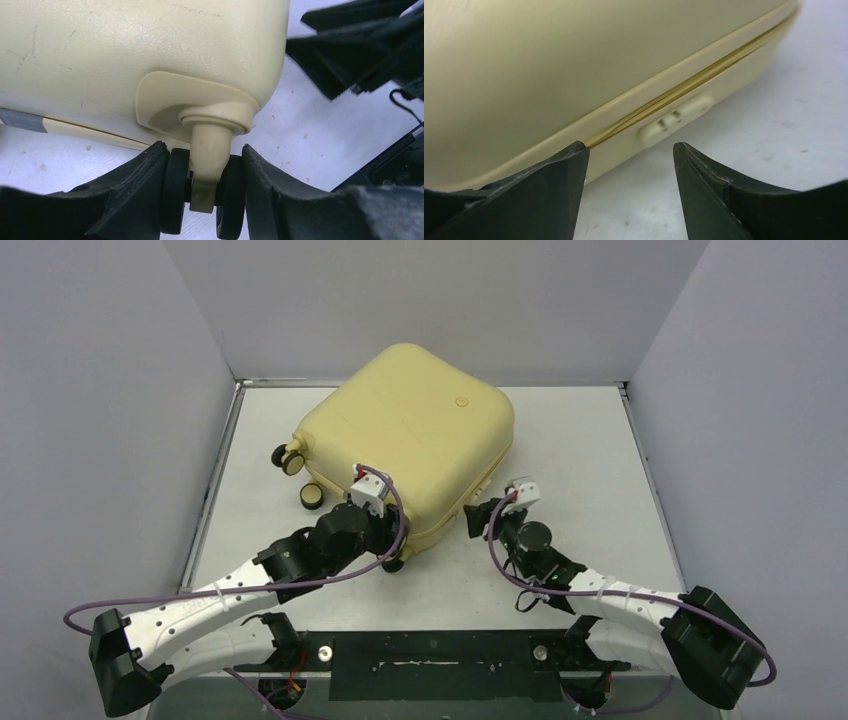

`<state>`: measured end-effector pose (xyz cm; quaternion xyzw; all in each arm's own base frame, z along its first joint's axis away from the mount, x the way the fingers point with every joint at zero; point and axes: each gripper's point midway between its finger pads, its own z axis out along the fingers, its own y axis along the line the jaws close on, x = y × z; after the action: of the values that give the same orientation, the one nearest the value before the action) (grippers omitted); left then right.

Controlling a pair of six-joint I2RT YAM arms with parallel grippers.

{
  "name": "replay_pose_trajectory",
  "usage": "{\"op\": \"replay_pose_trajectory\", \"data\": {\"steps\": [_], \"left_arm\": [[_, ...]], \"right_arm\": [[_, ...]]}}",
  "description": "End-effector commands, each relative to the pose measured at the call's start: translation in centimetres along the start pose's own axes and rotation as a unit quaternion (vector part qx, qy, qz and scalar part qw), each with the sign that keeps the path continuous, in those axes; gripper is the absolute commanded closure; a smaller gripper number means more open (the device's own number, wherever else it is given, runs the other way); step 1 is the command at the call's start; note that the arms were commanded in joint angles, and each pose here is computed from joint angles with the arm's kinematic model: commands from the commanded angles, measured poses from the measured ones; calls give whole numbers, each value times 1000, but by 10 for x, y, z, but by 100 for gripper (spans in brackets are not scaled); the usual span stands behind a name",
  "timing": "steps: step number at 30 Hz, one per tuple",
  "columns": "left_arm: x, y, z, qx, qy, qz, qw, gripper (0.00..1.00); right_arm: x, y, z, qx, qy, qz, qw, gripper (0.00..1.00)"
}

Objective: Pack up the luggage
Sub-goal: Zip the luggage at the center of the board.

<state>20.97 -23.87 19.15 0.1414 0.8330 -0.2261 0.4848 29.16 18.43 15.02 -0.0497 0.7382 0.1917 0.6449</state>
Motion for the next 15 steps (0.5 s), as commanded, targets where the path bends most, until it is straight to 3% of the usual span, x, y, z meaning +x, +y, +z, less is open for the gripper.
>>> {"op": "replay_pose_trajectory", "data": {"steps": [1, 15], "left_arm": [[11, 63, -20, -137, 5, 2, 991, 100], [19, 73, -24, -147, 1, -2, 989, 100]], "right_arm": [[23, 55, -12, -94, 21, -29, 995, 36], [42, 62, 4, -52, 13, -38, 998, 38]]}}
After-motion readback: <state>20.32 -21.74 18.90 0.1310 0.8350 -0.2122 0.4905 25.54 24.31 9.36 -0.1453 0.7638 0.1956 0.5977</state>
